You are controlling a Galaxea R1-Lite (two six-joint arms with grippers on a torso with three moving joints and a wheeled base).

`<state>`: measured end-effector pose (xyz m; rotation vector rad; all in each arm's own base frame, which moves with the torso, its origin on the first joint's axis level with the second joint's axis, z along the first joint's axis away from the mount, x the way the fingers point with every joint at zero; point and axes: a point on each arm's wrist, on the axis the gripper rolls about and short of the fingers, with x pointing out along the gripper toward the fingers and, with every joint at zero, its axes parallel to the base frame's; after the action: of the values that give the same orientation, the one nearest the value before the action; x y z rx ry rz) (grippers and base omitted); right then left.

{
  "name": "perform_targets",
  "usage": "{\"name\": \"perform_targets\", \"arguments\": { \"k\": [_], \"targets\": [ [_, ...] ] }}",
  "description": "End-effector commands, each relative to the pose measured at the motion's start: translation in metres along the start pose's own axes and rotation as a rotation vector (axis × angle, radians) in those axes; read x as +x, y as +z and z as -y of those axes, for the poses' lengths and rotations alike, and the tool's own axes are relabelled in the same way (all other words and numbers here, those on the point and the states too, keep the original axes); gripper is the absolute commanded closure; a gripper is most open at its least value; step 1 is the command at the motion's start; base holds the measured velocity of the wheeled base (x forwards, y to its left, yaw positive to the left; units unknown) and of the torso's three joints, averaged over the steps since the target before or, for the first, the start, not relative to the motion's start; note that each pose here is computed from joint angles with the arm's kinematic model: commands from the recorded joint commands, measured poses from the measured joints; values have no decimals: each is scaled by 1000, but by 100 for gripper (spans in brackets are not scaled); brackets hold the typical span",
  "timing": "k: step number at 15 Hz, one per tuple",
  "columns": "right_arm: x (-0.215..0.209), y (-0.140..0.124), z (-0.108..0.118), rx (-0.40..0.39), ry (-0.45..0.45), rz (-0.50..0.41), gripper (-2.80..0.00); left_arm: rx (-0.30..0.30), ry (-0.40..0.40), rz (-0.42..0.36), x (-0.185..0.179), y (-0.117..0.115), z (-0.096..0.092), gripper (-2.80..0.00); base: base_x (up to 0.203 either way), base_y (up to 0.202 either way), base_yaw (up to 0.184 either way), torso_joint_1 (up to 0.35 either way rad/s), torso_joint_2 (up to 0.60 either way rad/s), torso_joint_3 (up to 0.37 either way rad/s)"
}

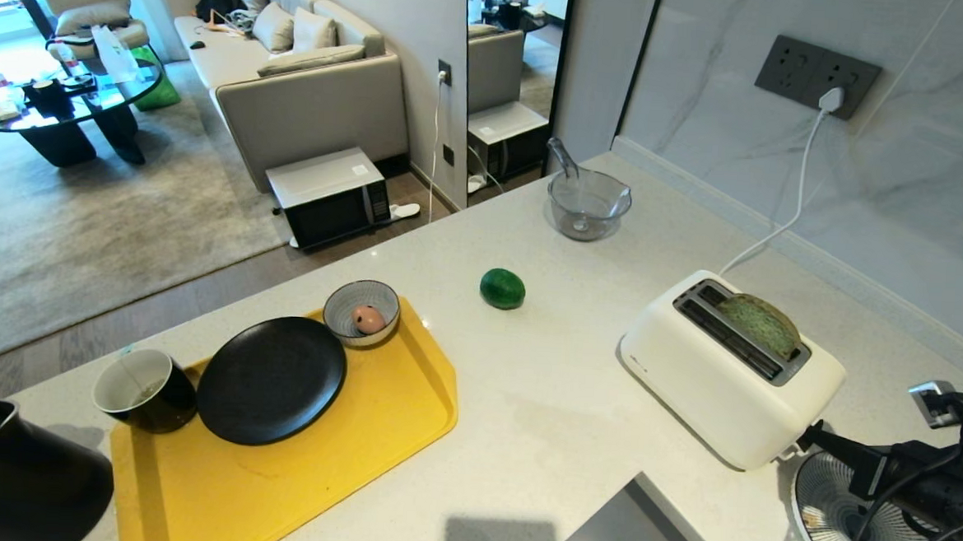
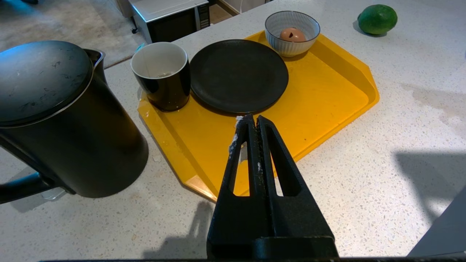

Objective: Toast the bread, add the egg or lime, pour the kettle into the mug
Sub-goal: Use a bread toaster

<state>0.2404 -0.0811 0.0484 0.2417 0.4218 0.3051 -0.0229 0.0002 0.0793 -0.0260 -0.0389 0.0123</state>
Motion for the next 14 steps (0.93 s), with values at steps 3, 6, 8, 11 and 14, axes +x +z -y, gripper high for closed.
{"name": "perform_targets", "arguments": {
  "k": [3, 6, 8, 11, 14],
  "targets": [
    [-1, 1, -1, -5, 5, 6, 0, 0, 1, -11, 1, -4, 0, 0, 0, 0, 0, 0, 0, 0],
    [-1, 1, -1, -5, 4, 6, 0, 0, 1, -11, 1, -4, 0, 0, 0, 0, 0, 0, 0, 0],
    [-1, 1, -1, -5, 5, 6, 0, 0, 1, -11, 1, -4, 0, 0, 0, 0, 0, 0, 0, 0],
    [-1, 1, -1, -5, 5, 6, 0, 0, 1, -11, 1, -4, 0, 0, 0, 0, 0, 0, 0, 0],
    [-2, 2, -2, -11, 4, 13, 0, 0, 1, -11, 1, -4, 0, 0, 0, 0, 0, 0, 0, 0]
  ]
}}
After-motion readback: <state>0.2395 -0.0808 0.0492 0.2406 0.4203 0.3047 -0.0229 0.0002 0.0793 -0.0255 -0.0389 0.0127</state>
